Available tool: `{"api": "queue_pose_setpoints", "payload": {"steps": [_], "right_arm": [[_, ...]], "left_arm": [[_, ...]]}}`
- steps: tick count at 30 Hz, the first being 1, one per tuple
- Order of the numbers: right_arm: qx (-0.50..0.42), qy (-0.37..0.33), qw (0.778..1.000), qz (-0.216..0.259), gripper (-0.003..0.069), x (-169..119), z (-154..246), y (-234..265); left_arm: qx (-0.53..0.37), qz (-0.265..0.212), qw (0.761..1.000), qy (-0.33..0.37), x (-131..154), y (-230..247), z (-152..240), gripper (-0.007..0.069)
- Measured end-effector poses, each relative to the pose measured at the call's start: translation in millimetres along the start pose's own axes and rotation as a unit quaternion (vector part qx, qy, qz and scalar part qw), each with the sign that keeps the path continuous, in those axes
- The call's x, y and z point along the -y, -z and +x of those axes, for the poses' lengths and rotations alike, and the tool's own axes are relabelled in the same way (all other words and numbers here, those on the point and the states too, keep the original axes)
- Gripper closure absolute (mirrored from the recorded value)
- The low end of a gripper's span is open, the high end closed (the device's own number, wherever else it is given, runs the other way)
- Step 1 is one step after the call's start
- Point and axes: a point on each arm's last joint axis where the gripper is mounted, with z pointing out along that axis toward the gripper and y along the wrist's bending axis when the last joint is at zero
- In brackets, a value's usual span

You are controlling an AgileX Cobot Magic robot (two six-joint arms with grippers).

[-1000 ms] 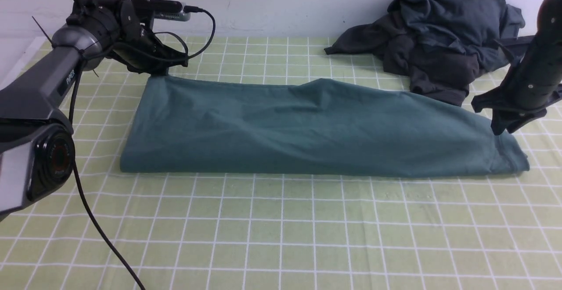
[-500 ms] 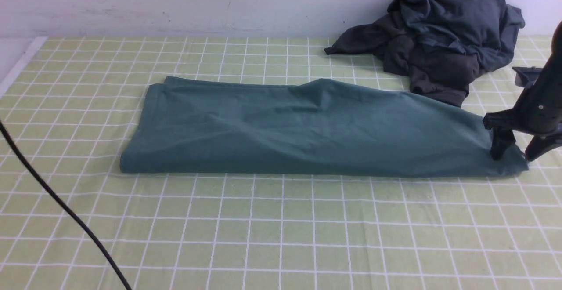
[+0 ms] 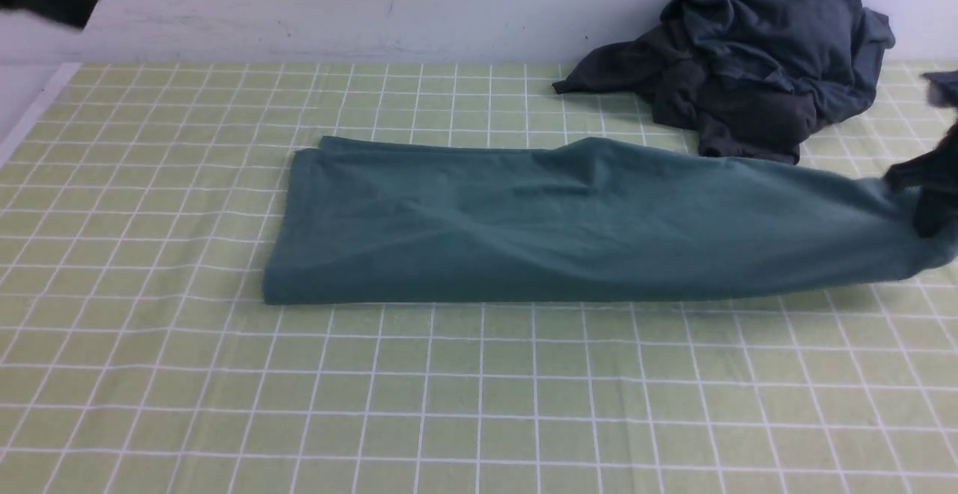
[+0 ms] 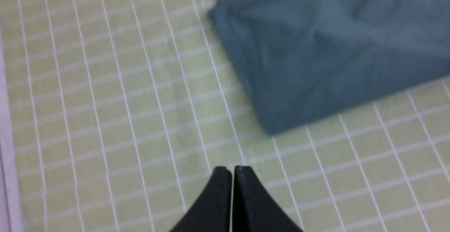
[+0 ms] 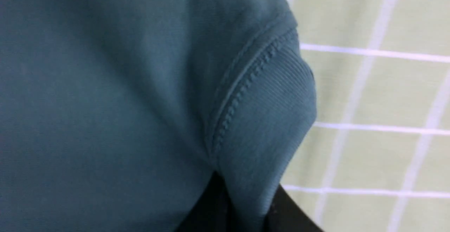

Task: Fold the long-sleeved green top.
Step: Use the right arm to drag the right edge of the fabric to the left and folds it over the left edge

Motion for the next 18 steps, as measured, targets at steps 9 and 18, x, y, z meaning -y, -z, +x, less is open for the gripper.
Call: {"api": "queue_pose_setpoints", "payload": {"steps": [9,18], "right_arm": [[0.189,-0.075,0.968,-0.144,0.0603,-13,-21,121],[0.167,0.098,0.933,-0.305,0.0603,-206,-26,122]], "left_arm": [[-0.038,0.011,0.998,0.050,30,-37,122,0.0628],[-0.010,0.003,0.998,0.064,45,-66,191,0.0628]]}}
